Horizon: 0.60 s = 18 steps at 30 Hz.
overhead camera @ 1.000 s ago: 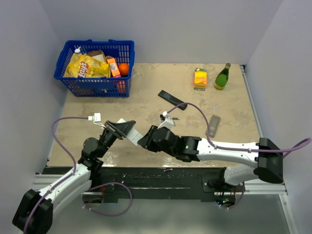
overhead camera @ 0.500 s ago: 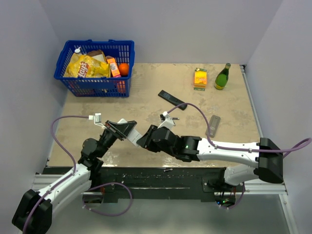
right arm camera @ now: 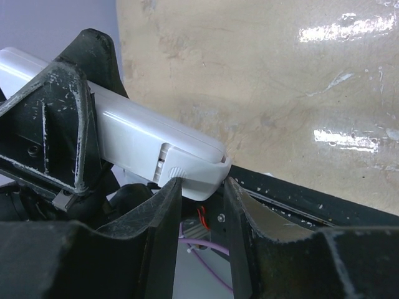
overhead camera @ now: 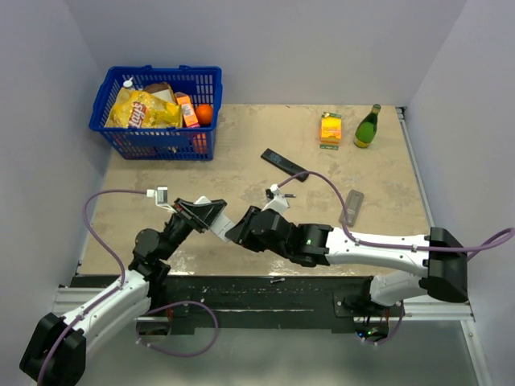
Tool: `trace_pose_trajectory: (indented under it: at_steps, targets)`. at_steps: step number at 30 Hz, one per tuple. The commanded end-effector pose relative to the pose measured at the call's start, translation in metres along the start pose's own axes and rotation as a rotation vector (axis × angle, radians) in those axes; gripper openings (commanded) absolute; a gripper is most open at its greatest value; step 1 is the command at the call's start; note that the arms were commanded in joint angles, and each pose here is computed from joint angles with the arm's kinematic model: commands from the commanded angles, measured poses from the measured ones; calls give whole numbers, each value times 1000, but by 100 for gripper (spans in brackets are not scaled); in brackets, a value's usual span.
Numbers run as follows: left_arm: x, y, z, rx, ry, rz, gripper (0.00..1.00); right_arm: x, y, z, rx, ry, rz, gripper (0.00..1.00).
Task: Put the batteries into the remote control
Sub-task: Load the battery cover into the remote control.
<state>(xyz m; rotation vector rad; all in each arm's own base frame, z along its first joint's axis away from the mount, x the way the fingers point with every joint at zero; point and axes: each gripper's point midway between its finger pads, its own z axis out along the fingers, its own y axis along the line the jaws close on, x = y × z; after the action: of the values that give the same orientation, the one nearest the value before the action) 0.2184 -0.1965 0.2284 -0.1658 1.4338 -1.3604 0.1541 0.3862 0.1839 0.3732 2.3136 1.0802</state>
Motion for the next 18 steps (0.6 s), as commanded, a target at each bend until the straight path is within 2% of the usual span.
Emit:
trace_pose_trajectory:
  at_steps: [1,13,18]
  targets:
    - [-13,-56,2,219,-10,62,0,-26,30,-8,-54,-93,85,37]
    - [-20,-66,2,240,-25,95,0,-25,13,-4,18,-99,103,38]
    - [-14,-71,-1,279,-4,64,0,-28,24,-4,5,-111,91,33]
